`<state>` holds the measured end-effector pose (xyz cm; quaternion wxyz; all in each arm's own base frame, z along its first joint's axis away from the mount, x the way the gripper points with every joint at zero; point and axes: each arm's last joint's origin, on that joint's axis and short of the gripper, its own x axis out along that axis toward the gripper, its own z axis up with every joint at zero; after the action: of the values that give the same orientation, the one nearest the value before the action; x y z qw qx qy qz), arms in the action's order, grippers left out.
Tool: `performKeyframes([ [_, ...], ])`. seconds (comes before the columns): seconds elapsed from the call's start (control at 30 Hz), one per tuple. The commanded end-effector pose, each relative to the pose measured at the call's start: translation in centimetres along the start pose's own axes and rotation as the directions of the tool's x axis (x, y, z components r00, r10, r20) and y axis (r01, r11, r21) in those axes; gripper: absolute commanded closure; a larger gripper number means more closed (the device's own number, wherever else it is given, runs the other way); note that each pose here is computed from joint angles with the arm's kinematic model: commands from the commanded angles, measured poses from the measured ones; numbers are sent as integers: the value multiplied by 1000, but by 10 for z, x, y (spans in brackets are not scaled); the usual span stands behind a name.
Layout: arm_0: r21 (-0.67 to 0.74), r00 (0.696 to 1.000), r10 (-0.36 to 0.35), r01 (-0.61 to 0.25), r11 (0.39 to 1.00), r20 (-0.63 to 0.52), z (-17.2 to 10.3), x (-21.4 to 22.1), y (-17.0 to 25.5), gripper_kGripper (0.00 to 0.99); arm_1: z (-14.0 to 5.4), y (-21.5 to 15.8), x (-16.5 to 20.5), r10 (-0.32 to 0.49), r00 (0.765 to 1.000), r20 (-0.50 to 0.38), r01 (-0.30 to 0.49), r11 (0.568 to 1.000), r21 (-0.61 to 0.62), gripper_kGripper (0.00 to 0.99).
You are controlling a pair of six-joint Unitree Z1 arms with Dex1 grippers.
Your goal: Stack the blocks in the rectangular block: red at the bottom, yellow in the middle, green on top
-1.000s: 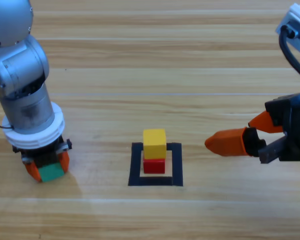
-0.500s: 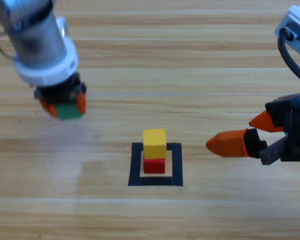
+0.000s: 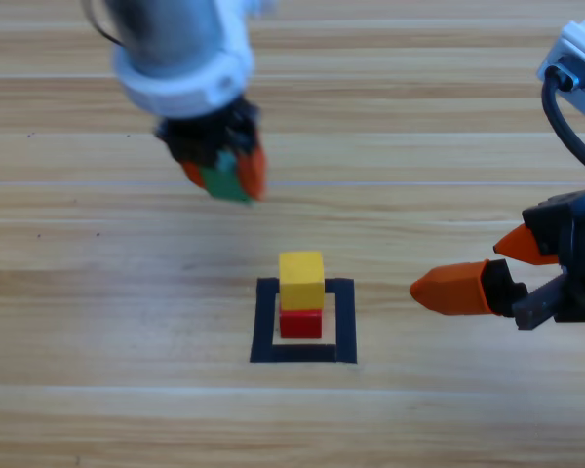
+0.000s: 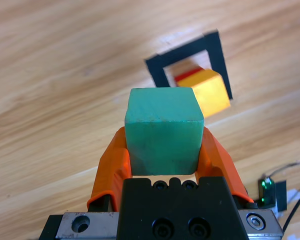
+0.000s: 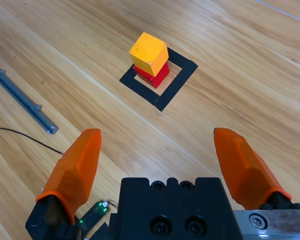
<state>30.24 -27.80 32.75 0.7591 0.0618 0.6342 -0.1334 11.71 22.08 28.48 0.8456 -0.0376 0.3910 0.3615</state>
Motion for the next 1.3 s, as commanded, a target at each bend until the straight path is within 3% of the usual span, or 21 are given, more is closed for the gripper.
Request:
performKeyframes([
  [0.03,68,997,-13,19,998,-78,-3,28,-35,924,-3,-10,-6,-38,999,5,38,999,6,1],
  [0.27,-97,997,-3,-5,995,-83,-5,25,-48,923,-4,-10,-6,-40,999,-1,40,999,5,1],
  [0.6,-321,996,50,-70,944,-70,-26,19,-75,923,-3,-10,-6,-42,999,-10,42,999,4,1],
  [1.0,-311,992,86,-111,944,-93,-26,44,-99,923,-3,-9,-4,-45,999,-15,45,999,8,1],
  [1.3,-281,988,101,-130,951,-114,-17,55,-89,923,-3,-9,-4,-44,999,-14,44,999,14,1],
])
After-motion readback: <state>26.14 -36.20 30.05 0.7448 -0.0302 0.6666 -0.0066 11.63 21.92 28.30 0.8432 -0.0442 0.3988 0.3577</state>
